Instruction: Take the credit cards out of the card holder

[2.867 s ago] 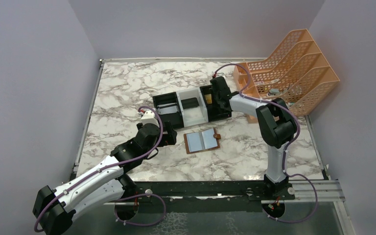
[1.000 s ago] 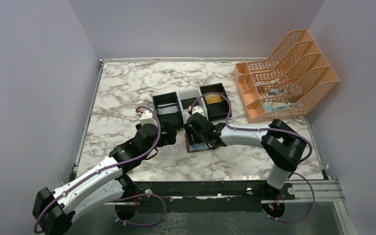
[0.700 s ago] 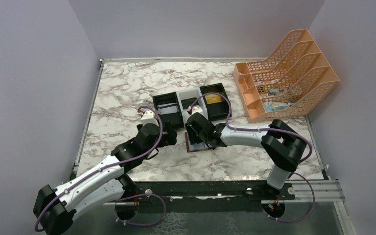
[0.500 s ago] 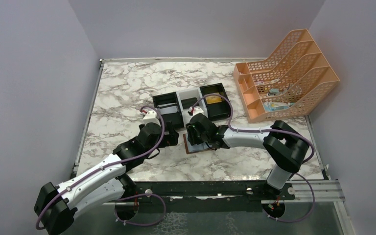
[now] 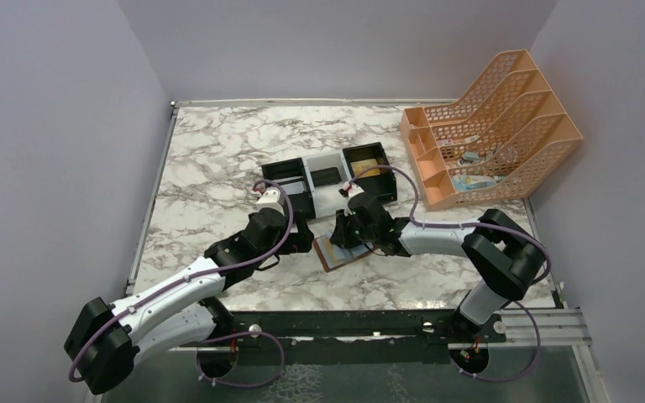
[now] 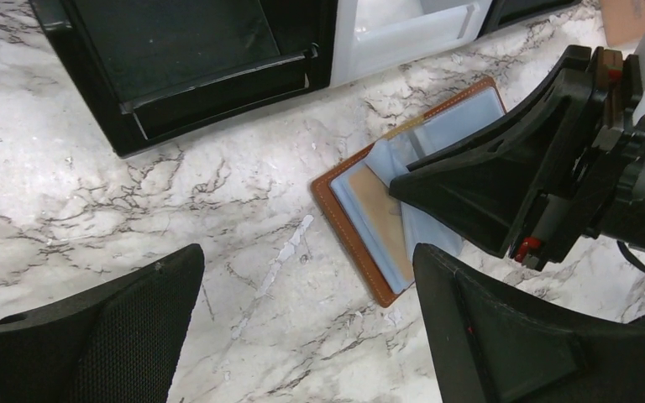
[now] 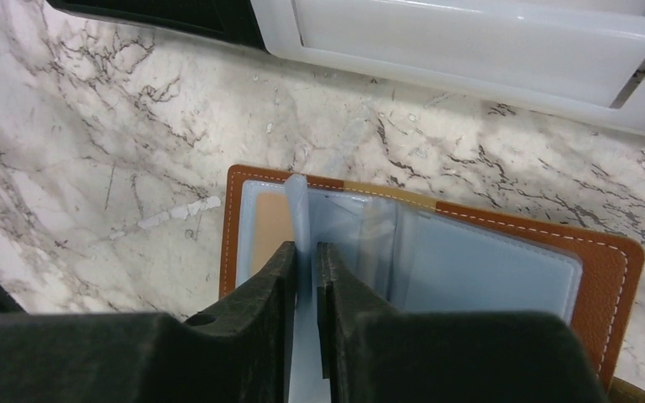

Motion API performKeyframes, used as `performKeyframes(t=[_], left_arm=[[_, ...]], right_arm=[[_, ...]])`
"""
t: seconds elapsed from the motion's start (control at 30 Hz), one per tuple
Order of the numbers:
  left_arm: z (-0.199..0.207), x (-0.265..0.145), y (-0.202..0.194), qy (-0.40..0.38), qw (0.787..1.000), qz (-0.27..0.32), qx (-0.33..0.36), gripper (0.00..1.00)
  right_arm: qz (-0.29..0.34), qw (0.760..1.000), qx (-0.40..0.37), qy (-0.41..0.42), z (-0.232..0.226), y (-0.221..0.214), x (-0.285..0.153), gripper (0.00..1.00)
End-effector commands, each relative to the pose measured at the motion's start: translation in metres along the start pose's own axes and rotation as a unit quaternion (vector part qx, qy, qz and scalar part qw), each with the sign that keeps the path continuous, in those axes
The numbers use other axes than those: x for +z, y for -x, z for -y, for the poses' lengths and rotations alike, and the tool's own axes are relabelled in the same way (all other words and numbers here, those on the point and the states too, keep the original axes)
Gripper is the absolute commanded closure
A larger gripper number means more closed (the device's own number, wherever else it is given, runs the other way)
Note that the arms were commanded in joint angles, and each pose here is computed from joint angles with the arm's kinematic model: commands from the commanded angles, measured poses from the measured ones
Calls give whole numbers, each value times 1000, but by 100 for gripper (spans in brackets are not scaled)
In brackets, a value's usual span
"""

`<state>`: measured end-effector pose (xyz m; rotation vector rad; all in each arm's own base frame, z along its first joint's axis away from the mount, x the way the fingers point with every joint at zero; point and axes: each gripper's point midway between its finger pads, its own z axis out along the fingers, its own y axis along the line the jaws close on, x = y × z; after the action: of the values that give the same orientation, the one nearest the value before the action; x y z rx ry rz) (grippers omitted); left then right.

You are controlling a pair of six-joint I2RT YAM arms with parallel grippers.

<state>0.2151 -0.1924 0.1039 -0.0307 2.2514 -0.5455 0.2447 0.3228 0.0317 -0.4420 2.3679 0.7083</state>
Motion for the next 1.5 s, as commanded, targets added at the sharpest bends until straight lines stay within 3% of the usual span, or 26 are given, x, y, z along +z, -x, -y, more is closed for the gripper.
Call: performKeyframes(t=[0.0,0.1,0.53,0.87,1.2,1.47], left_arm=[[24,2,8,-52,999,0,13,4],[36,5,3,-84,996,-11,22,5],[91,22,-26,-240,968,-65,40,14],[90,47,-47,-228,968,-100,41,20],[107,58,-59,-247,962,-110,34,40],[121,60,-57,-267,958,-100,22,43]], right_arm=[[20,997,40,64,-14,10,-11,89],[34,994,72,78,-11,14,-18,96],[61,976,162,135,-16,23,-32,96],[56,974,172,137,-12,19,-28,96],[51,974,173,135,-7,15,-27,95],[52,975,164,140,-7,16,-30,87]])
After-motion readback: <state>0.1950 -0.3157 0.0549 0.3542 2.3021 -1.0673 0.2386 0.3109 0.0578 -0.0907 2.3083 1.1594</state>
